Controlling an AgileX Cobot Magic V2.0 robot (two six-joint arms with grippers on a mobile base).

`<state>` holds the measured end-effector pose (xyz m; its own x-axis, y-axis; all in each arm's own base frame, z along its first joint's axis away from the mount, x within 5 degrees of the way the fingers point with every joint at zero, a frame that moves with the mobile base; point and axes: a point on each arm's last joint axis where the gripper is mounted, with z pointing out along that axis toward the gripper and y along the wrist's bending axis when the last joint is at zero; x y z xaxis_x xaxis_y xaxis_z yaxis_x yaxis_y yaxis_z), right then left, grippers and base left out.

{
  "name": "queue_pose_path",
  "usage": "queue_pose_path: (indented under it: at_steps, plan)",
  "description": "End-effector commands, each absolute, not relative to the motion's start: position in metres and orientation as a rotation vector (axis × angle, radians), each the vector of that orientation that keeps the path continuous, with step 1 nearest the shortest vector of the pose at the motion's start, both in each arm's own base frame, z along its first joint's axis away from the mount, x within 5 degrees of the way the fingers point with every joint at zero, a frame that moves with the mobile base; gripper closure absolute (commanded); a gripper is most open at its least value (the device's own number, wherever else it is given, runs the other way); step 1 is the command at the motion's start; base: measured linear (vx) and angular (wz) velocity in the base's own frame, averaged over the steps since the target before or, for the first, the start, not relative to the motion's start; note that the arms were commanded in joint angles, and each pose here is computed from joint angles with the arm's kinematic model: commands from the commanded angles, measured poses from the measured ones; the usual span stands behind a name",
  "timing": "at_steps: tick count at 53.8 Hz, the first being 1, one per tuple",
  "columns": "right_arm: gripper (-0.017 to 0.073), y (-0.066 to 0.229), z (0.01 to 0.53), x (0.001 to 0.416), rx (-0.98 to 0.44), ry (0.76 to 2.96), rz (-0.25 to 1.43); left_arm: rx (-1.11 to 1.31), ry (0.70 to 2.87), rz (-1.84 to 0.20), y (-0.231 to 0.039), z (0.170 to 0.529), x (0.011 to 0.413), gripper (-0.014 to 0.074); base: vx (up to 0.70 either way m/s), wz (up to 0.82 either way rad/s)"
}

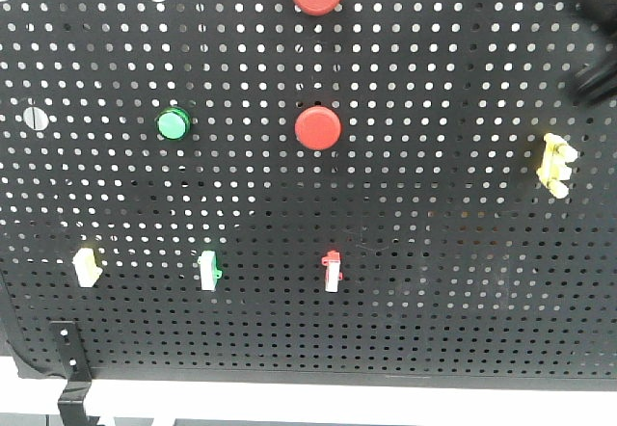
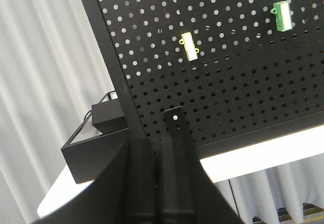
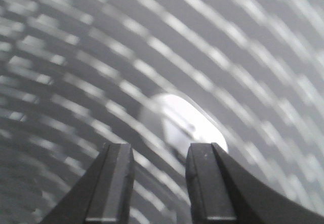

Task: Rotate knob clockwise with right arm
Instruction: 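Center the open right gripper around the silver knob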

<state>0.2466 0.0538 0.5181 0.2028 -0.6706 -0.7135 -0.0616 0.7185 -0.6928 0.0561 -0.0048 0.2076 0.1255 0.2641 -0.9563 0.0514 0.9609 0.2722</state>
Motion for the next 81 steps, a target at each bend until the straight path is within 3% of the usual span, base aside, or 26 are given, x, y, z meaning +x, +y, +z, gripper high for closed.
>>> queue_pose_path:
  at_steps: [1, 18, 19, 45, 81]
  plan:
    - [0.0223, 0.054, 0.54, 0.234, -0.697, 1.156, -0.574, 0.254, 1.382, 0.144, -0.005, 0.204, 0.055, 0.06, 0.0, 0.0]
    - [0.0223, 0.047, 0.541, 0.235, -0.708, 1.151, -0.667, 0.254, 1.382, 0.144, -0.005, 0.204, 0.055, 0.06, 0.0, 0.0]
    - [0.0223, 0.033, 0.544, 0.239, -0.596, 1.159, -0.632, 0.254, 1.382, 0.144, -0.005, 0.204, 0.055, 0.06, 0.0, 0.0]
    - [0.0247, 0.038, 0.541, 0.258, -0.599, 1.212, -0.6, 0.254, 1.382, 0.144, -0.005, 0.204, 0.055, 0.06, 0.0, 0.0]
    - [0.0268, 0.034, 0.55, 0.234, -0.532, 1.246, -0.509, 0.254, 1.382, 0.144, -0.005, 0.204, 0.055, 0.06, 0.0, 0.0]
